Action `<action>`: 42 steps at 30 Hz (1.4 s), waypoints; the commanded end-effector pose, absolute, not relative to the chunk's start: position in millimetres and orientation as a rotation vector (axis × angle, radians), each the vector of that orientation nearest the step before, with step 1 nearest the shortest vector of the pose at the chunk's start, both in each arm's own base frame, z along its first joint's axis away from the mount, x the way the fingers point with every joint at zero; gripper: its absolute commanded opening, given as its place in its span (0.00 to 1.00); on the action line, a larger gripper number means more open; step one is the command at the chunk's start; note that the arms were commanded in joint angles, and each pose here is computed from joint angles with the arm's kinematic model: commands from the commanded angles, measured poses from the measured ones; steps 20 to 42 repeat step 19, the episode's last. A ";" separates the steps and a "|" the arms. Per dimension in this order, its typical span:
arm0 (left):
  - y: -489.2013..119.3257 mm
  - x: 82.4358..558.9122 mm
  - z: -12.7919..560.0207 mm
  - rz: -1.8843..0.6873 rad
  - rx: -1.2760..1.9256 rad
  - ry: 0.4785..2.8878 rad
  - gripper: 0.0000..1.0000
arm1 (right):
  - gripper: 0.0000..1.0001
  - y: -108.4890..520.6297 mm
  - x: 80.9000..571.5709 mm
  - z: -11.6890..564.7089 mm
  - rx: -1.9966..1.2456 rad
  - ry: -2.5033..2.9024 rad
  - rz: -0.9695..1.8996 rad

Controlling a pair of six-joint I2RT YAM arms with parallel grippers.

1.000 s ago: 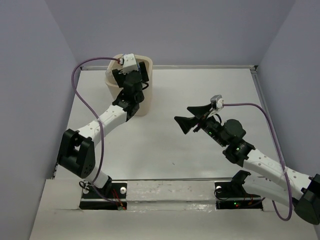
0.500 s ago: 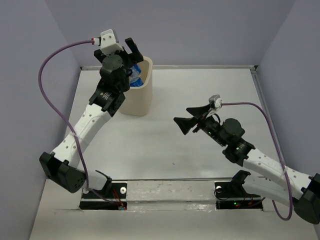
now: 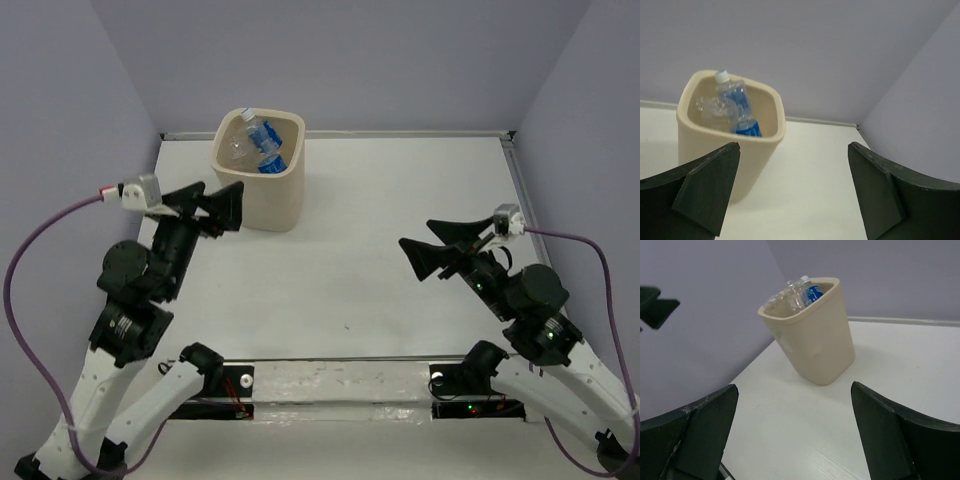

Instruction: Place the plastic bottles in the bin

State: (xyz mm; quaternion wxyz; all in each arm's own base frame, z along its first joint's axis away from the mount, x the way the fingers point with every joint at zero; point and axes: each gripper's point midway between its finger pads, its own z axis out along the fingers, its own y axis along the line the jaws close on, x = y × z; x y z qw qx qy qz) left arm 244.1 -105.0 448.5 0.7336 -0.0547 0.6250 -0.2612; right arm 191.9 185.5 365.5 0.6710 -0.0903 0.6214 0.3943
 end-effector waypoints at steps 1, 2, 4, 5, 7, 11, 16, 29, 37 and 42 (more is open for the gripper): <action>-102.6 200.4 375.1 -0.653 -0.053 1.476 0.99 | 1.00 148.9 176.7 332.1 -0.150 1.525 0.787; -103.1 196.4 350.0 -0.651 -0.044 1.526 0.99 | 1.00 140.4 167.6 335.1 -0.137 1.487 0.808; -92.3 177.5 343.3 -0.668 -0.058 1.498 0.99 | 1.00 135.2 162.8 326.8 -0.119 1.471 0.823; -87.2 174.8 337.1 -0.671 -0.096 1.503 0.99 | 1.00 135.4 164.9 310.9 -0.111 1.491 0.814; -85.2 162.8 332.6 -0.746 -0.140 1.467 0.99 | 1.00 132.3 161.1 309.8 -0.080 1.463 0.847; -89.8 156.6 339.2 -0.790 -0.108 1.422 0.99 | 1.00 134.3 168.3 308.1 -0.023 1.462 0.863; -88.7 161.3 351.7 -0.742 -0.081 1.430 0.99 | 1.00 143.0 175.5 326.9 -0.047 1.450 0.856; -89.9 166.3 348.5 -0.728 -0.084 1.447 0.99 | 1.00 148.6 179.0 344.9 -0.071 1.419 0.856; -89.9 166.3 348.5 -0.728 -0.084 1.447 0.99 | 1.00 148.6 179.0 344.9 -0.071 1.419 0.856; -89.9 166.3 348.5 -0.728 -0.084 1.447 0.99 | 1.00 148.6 179.0 344.9 -0.071 1.419 0.856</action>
